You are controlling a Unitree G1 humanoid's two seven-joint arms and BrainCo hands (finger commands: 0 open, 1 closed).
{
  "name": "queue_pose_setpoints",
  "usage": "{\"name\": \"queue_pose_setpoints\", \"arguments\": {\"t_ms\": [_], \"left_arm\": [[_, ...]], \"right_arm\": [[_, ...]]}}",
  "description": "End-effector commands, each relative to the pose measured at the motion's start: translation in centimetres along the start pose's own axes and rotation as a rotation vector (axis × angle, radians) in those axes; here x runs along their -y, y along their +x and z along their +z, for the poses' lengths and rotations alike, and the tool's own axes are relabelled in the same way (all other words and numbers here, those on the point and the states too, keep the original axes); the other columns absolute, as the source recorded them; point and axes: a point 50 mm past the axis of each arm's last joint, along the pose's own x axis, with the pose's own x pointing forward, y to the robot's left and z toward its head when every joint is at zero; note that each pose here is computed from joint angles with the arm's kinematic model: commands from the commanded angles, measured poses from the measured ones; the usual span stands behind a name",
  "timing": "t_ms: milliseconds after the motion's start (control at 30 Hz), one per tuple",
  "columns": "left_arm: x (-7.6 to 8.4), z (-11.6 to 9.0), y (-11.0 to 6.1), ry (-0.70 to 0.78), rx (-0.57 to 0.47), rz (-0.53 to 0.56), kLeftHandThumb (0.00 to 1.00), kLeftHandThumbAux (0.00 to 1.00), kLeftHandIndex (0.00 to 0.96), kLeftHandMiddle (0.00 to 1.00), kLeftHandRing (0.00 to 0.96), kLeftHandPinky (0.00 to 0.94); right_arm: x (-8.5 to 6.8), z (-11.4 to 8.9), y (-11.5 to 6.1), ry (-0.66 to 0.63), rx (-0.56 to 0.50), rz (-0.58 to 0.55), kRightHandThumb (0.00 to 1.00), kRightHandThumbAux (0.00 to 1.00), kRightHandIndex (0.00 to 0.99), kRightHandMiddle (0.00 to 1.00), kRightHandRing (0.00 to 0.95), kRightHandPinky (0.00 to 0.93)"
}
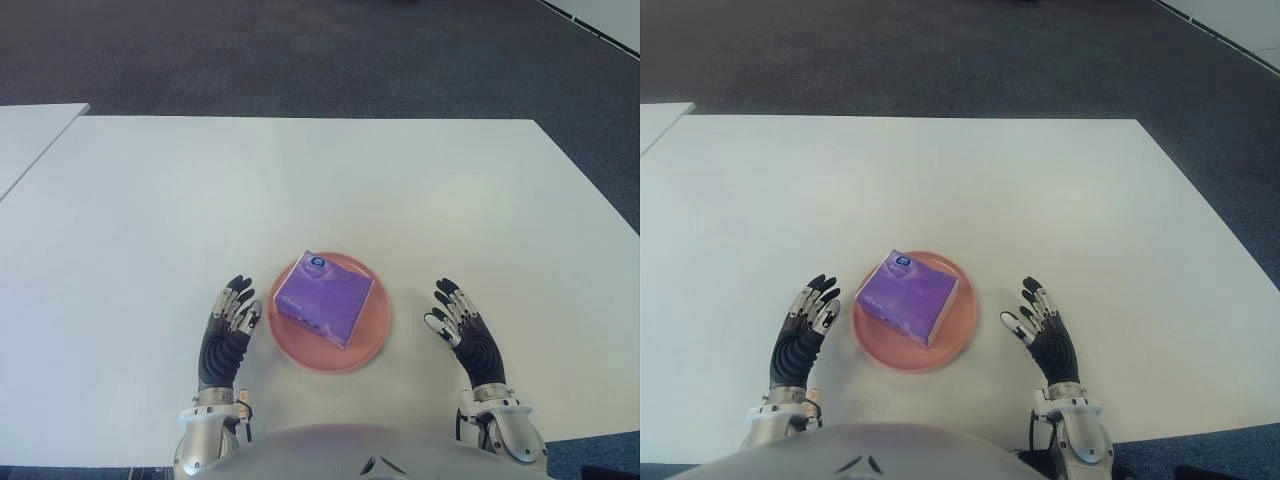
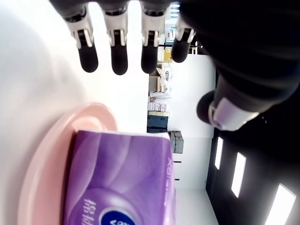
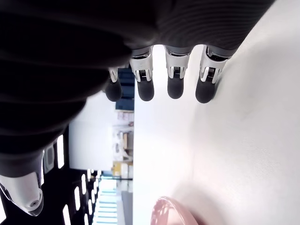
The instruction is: Put the tissue paper into the plate.
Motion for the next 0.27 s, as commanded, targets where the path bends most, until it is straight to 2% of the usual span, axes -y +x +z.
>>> {"name": "queue_pose_setpoints", "arguments": {"t_ms": [33, 267], "left_arm": [[0.8, 0.01, 0.06, -0.038, -0.013, -0.011, 0.25, 0.557, 0.141, 0.163, 0.166, 0.193], [0.94, 0.12, 0.16, -0.037, -0.024, -0.001, 0.267, 0.553, 0.144, 0.177, 0.188, 0.229]], "right_arm": [[0.12, -0.07, 0.05, 0.006, -0.002, 0.0, 0.158, 0.583, 0.049, 0.059, 0.0, 0.0], [0.21, -0.05, 0.22, 0.002, -0.008, -0.01, 0.152, 0.588, 0.05, 0.062, 0.0, 0.0]]}}
